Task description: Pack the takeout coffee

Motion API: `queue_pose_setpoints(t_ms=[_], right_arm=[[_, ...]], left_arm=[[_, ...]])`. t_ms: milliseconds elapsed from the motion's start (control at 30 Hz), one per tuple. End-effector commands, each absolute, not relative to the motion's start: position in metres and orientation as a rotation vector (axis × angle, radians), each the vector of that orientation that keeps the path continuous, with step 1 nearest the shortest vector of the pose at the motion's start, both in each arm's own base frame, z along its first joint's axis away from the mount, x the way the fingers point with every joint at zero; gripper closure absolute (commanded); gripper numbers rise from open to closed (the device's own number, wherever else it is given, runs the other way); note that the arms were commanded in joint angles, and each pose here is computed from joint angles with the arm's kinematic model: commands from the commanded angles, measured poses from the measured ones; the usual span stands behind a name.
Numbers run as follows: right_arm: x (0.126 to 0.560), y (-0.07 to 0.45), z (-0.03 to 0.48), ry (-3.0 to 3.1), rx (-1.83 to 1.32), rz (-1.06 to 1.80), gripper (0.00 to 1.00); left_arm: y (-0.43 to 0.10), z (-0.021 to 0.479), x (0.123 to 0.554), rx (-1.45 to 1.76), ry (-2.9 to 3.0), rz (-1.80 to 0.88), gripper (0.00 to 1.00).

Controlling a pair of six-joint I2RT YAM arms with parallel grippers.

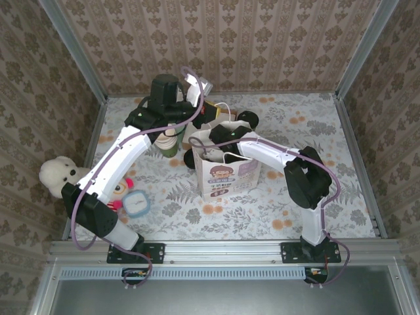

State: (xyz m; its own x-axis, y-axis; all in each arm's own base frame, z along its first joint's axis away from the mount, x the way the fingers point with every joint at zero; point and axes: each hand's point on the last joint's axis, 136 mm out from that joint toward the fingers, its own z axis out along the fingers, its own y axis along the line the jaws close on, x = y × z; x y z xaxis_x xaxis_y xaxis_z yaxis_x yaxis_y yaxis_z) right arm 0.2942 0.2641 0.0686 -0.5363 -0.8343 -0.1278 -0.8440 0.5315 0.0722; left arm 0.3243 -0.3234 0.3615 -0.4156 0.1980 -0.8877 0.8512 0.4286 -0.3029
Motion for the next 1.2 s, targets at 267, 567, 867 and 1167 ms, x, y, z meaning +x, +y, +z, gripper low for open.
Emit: queue_pose_setpoints(t_ms=[267, 567, 867, 1167], right_arm=[[0.262, 0.274, 0.096, 2.640, -1.623, 0.450, 0.66], [0.315, 0.256, 0.060, 2.632, -1.471, 0.041, 0.64], [0.306, 0.270, 0.091, 2.529, -1.498, 0.188, 0.54], [0.294, 0.276, 0.078, 2.521, -1.486, 0.274, 0.44]], left_arm=[[-0.326, 0.355, 0.316, 0.959, 1.850, -1.014, 1.00], [-0.327, 0.354, 0.308, 0.981, 1.836, -1.046, 1.00], [-0.325, 0.354, 0.307, 0.986, 1.832, -1.032, 1.00], [-0.324, 0.356, 0.302, 0.980, 1.840, -1.042, 1.00]])
